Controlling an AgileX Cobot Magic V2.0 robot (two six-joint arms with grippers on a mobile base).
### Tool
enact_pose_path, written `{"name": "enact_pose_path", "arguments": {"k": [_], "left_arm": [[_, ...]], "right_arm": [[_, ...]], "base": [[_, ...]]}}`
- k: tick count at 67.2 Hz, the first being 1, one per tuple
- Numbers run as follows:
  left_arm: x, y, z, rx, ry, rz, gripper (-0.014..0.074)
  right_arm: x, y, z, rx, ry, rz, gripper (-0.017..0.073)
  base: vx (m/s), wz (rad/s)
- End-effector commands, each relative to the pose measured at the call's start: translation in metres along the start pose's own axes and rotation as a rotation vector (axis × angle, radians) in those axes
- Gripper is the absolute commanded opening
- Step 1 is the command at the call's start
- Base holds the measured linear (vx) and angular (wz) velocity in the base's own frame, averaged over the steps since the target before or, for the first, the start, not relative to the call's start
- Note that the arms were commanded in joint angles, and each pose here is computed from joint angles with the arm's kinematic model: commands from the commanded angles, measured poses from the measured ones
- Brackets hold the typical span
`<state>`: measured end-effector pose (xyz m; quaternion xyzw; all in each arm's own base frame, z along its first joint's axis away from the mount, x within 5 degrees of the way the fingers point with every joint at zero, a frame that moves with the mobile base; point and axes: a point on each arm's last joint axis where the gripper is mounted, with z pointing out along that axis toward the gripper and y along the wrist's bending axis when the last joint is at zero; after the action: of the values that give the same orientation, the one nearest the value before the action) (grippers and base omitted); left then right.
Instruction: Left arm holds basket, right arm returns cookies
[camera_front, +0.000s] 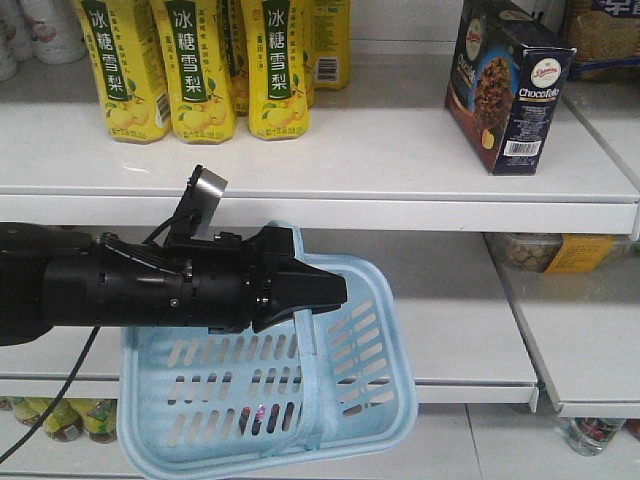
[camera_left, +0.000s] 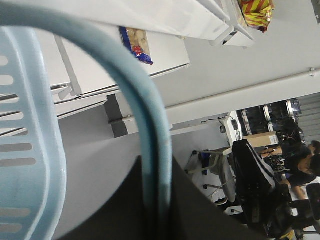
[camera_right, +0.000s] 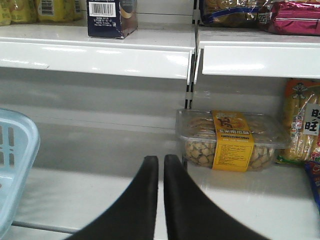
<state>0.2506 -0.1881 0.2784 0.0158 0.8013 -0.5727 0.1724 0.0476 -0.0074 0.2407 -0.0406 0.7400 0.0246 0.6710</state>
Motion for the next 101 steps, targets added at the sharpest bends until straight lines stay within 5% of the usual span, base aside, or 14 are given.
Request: {"name": "enact_pose_path", "arguments": {"k": [1,33,42,55,66,84,101], "left_arm": [[-0.012,-0.029,-0.011,0.115,-0.100,-0.005,-0.0003],[-0.009,-0.029,-0.012,0.121,-0.103,-0.013,-0.0003],[0.015,-0.032,-0.027,0.119,-0.085,0.005,-0.0003],[0.052,-0.039,-0.058,0.109,-0.071,0.100,-0.0003],[0.084,-0.027,-0.080,0.081,-0.111,0.101,-0.0003],[0.127,-0.002,-0.123,-0.173,-0.230,0.410,-0.0003],[0.145,0.041,-0.152,-0.503,-0.385,0.554,-0.0003]], "right_arm": [[-0.013,0.002,-0.001,-0.025,-0.070,-0.027,-0.0006],[-0.013,0.002,-0.001,-0.024,-0.069,-0.027,-0.0006],[-0.013,0.002,-0.001,-0.024,-0.068,-0.027,-0.0006],[-0.013,0.002,-0.001,-0.024,-0.068,-0.027,-0.0006],[-0.013,0.002,-0.001,-0.024,-0.068,-0.027,-0.0006],[-0.013,0.002,-0.001,-0.024,-0.068,-0.027,-0.0006],[-0.013,0.002,-0.001,-0.024,-0.068,-0.027,-0.0006]], "base": [[0.00,0.00],[0.00,0.00],[0.00,0.00],[0.00,0.00],[0.00,0.00],[0.00,0.00],[0.00,0.00]]}}
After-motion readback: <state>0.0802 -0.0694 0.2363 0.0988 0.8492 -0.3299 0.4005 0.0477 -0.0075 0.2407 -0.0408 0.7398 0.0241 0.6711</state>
